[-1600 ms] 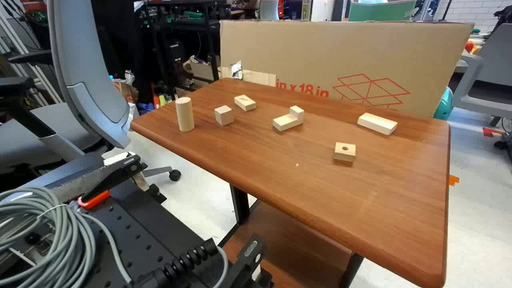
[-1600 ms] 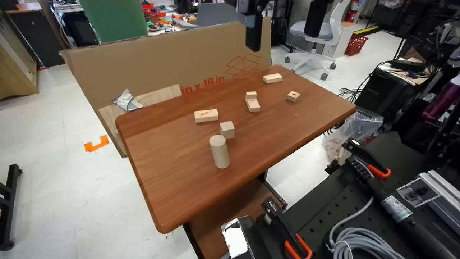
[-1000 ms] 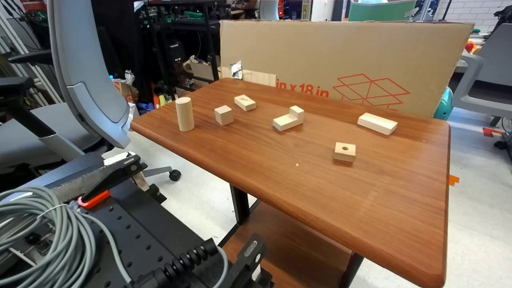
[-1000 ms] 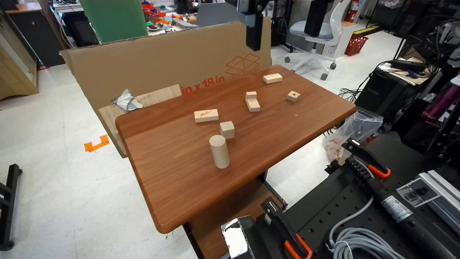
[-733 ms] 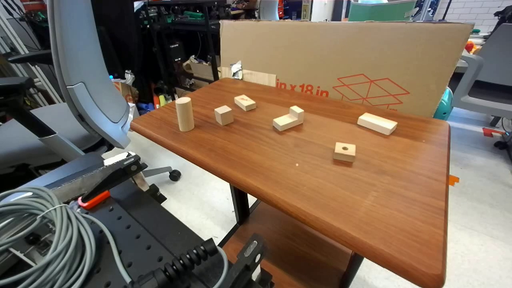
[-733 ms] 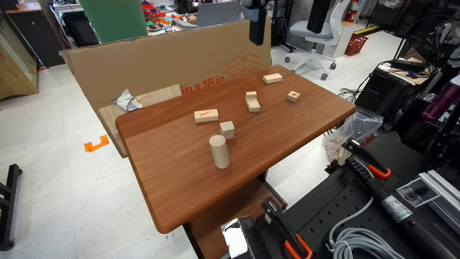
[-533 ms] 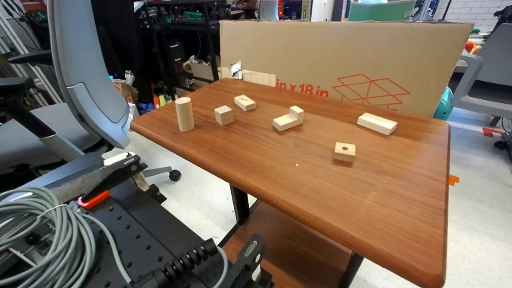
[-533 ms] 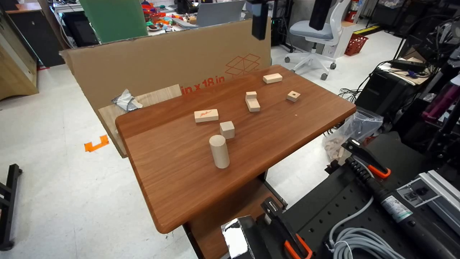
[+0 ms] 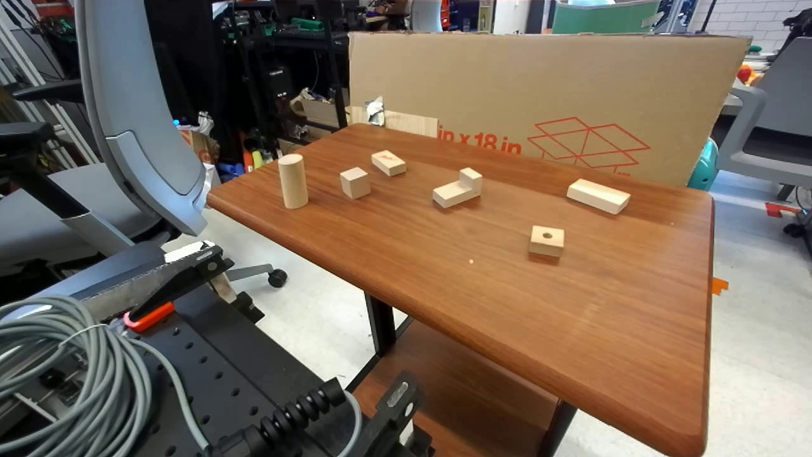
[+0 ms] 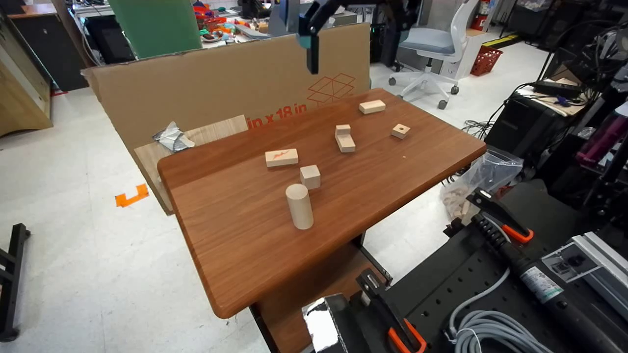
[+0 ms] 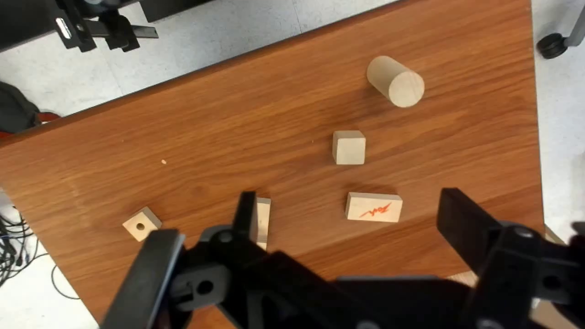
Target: Move the wooden block to the right
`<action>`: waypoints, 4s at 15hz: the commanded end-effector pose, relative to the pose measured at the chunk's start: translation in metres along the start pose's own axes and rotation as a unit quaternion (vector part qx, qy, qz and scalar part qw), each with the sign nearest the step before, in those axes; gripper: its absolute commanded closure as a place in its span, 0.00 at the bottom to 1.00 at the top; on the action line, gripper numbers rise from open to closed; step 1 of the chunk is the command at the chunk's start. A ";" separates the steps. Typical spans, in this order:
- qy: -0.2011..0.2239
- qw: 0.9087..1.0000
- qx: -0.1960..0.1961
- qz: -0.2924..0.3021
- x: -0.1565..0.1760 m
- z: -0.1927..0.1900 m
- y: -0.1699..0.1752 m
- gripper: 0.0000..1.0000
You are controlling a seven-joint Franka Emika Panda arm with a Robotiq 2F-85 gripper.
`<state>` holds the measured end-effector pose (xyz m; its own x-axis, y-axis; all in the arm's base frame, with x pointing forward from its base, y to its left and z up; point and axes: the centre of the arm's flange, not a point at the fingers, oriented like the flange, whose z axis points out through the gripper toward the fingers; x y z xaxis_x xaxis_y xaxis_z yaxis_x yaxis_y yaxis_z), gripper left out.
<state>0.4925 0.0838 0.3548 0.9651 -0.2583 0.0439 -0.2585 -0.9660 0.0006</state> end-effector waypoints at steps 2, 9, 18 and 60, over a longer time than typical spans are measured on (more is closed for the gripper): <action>0.008 1.000 -0.008 0.024 0.041 0.036 -0.019 0.00; -0.026 0.998 -0.058 0.028 0.056 0.098 -0.025 0.00; -0.049 0.993 -0.109 -0.011 0.055 0.157 -0.048 0.00; -0.006 0.982 -0.053 0.180 0.086 0.117 0.124 0.91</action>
<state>0.5332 -0.0520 0.2511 0.8137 -0.5773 0.0680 -0.5812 -0.8052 0.1180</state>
